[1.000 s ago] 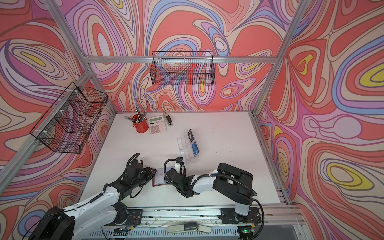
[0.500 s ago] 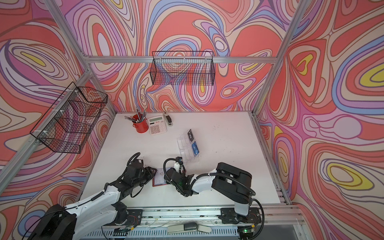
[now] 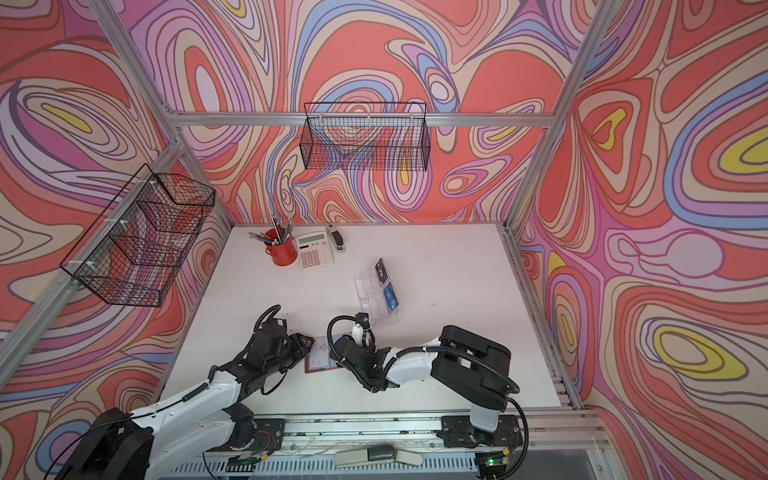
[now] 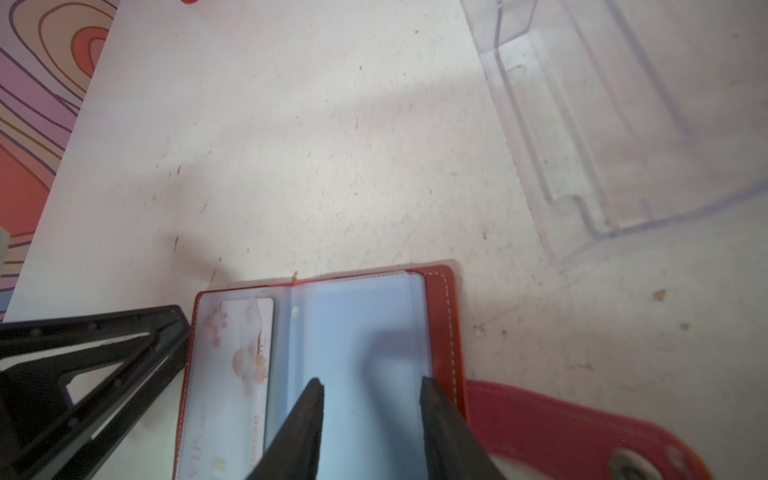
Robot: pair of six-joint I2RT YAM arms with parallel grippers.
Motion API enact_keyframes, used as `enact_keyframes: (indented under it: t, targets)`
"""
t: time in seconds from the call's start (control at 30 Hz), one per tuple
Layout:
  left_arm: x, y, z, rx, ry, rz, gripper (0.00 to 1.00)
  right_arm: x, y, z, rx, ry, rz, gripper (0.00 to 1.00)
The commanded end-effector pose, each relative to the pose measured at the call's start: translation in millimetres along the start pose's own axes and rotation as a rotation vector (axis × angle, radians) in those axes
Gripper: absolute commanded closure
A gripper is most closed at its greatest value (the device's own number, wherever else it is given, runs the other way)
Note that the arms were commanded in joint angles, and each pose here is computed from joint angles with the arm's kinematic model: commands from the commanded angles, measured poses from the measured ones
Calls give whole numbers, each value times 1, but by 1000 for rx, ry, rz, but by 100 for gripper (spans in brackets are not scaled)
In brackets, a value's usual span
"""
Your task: Put the credit cards into the card holder
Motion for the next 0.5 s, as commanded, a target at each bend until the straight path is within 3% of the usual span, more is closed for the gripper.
enact_keyframes:
  t: [0.0,0.47]
  targets:
    - [1,-4,0,3,4,6,51,-2,-6,-2,-23,4,6,60]
    - [0,-4,-1,6,6,5,51,-7,4,-11,19,29,12,60]
Point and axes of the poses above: each gripper's point midway between its finger pads, its own z axis back along the fingers, its own y axis along the line the jaws close on, x = y × z, the point moved 3 cm from there along z, back along the fingers, and after that the axes turned 13 degrees about z, right-handed, at the moved point
